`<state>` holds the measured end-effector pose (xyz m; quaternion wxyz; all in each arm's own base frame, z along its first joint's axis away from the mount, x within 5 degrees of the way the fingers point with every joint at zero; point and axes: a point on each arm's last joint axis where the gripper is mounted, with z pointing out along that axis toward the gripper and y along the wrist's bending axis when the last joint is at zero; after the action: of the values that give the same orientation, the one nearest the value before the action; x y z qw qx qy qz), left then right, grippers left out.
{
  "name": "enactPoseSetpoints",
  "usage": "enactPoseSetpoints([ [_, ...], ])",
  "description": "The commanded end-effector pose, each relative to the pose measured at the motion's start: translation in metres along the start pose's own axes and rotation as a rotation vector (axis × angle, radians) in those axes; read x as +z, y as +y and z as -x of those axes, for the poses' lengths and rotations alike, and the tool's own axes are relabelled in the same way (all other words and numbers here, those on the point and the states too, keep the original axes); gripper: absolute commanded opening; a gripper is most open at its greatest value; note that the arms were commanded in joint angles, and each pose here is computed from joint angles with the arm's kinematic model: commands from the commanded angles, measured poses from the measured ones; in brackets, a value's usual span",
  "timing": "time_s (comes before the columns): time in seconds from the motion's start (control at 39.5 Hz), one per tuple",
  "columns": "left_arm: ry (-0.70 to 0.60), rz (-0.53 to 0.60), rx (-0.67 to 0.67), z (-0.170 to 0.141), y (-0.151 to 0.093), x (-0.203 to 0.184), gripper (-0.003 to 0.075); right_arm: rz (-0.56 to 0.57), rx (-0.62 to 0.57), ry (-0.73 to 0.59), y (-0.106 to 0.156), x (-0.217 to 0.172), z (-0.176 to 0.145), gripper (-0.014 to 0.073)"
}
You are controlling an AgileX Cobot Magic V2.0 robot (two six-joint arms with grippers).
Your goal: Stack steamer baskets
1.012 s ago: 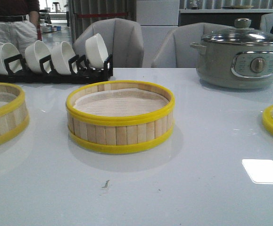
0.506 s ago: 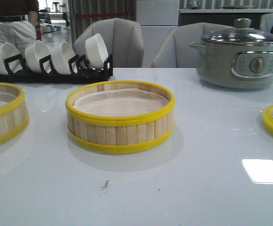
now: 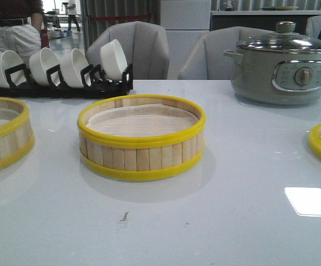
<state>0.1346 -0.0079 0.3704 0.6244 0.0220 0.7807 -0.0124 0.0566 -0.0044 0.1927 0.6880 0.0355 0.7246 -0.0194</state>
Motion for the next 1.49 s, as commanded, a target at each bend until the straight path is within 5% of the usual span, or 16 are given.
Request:
enactPoseSetpoints([
  [0.0, 0.031, -0.002, 0.042, 0.041, -0.001, 0.020, 0.0085, 0.000, -0.002, -0.123, 0.000, -0.003, 0.014, 0.0032],
  [0.3, 0.186, 0.004, 0.094, 0.061, -0.002, 0.054, 0.0085, 0.000, -0.002, -0.123, 0.000, -0.003, 0.014, 0.0032],
  [1.47, 0.183, 0.000, 0.114, 0.060, -0.002, 0.063, 0.0085, 0.000, -0.002, -0.123, 0.000, -0.003, 0.014, 0.0032],
])
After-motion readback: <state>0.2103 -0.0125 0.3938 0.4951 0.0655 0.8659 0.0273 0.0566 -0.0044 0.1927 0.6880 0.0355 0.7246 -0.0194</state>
